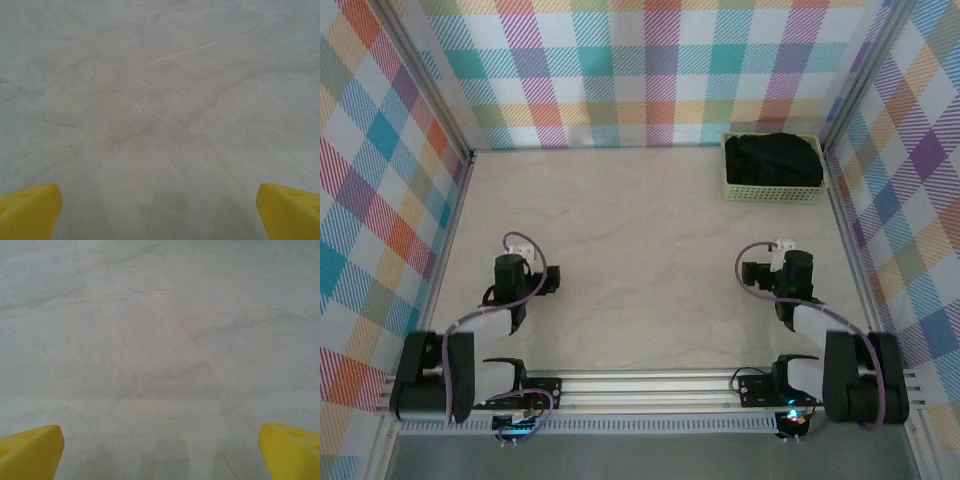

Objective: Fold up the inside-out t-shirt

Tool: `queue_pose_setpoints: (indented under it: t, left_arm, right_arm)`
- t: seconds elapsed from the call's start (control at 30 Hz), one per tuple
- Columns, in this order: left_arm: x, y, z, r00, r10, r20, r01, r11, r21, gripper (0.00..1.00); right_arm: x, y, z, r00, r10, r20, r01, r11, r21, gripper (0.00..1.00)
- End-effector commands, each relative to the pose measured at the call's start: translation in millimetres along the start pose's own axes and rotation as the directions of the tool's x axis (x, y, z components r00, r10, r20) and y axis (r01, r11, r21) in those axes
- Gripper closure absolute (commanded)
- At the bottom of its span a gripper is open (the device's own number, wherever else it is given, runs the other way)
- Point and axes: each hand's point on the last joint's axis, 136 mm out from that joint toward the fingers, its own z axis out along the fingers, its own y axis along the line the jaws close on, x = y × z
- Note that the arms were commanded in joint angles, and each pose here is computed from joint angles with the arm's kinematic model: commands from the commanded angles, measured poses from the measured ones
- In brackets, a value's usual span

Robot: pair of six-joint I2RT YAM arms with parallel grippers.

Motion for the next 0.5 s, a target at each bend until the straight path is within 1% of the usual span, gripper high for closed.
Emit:
queue_pose_setpoints:
  t: [0.0, 0.47]
  left_arm:
    - [-77.3, -7.6, 42.5, 0.968, -0.082, 0.237, 0.087, 0.996, -0.011, 0.0]
    - [-77.3, -7.8, 42.5, 0.968, -0.082, 0.237, 0.087, 0.996, -0.01, 0.0]
  right_arm:
    - [-82.3, 20.3, 40.0, 0.967, 0.043, 0.25, -0.016, 0.994, -0.108, 0.0]
    - [-82.7, 20.2, 39.8, 0.967, 0.043, 0.252, -0.016, 0.994, -0.109, 0.0]
